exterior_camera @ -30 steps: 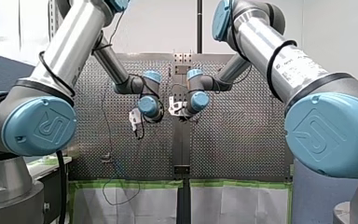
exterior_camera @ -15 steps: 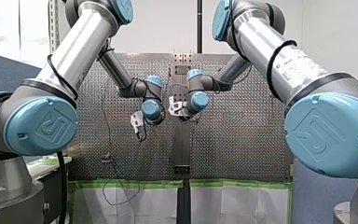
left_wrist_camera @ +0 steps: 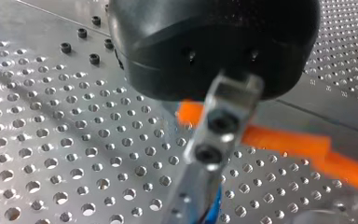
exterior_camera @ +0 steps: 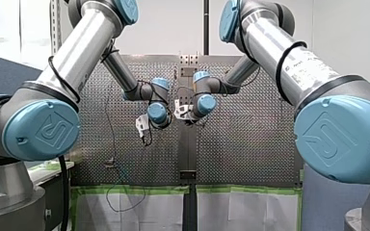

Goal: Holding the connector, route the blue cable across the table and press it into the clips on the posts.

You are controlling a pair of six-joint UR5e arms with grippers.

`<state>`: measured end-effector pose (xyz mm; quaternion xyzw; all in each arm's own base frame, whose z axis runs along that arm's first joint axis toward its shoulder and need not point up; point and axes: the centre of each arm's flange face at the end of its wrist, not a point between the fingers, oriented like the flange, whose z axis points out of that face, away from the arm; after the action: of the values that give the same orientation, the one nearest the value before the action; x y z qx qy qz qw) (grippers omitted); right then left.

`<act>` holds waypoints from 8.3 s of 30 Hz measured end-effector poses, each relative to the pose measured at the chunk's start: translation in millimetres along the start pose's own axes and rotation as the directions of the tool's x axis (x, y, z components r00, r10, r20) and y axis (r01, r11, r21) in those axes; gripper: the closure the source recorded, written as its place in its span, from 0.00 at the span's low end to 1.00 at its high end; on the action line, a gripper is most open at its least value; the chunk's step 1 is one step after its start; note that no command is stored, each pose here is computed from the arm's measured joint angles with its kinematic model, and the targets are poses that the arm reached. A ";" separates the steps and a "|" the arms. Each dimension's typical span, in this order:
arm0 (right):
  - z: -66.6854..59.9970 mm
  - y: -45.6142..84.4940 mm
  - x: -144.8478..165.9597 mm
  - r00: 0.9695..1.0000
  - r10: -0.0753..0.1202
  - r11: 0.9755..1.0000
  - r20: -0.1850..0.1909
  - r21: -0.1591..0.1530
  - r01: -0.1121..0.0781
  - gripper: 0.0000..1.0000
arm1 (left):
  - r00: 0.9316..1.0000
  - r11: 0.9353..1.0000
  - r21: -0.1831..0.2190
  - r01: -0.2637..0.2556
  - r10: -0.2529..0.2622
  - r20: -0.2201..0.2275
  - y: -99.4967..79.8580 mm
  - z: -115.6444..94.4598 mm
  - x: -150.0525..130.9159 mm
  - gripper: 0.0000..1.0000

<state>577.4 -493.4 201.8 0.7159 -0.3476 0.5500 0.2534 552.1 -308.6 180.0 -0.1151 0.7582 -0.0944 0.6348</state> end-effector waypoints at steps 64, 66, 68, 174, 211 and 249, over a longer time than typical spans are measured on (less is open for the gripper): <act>-190.2 -0.6 211.3 0.989 0.040 0.999 -0.144 0.004 -0.039 1.00 | 0.980 0.986 0.162 0.039 -0.069 0.187 -48.5 -136.3 -190.1 1.00; -187.0 0.4 208.1 0.990 0.040 0.999 -0.137 0.006 -0.039 1.00 | 0.980 0.983 0.178 0.039 -0.072 0.187 -51.4 -132.6 -191.5 1.00; -182.5 1.5 203.1 0.991 0.040 0.999 -0.128 0.009 -0.039 1.00 | 0.982 0.981 0.193 0.033 -0.067 0.174 -55.3 -127.0 -189.4 1.00; -128.5 104.1 208.9 0.986 0.089 0.996 -0.142 -0.001 -0.090 1.00 | 0.998 0.963 0.262 -0.056 0.047 0.040 -73.8 -161.6 -216.1 0.00; -128.3 112.1 209.0 0.986 0.090 0.996 -0.142 -0.013 -0.093 1.00 | 0.988 0.972 0.193 -0.133 0.113 0.109 -181.4 -161.7 -190.2 0.00; -128.4 111.9 208.5 0.986 0.093 0.995 -0.140 -0.012 -0.096 1.00 | 0.985 0.985 0.143 -0.093 0.070 0.158 -187.8 -68.2 -196.7 0.13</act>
<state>444.0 -513.9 434.8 0.6562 -0.3678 0.6066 0.2574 528.2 -430.4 431.4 -0.0426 0.7023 -0.1157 0.7011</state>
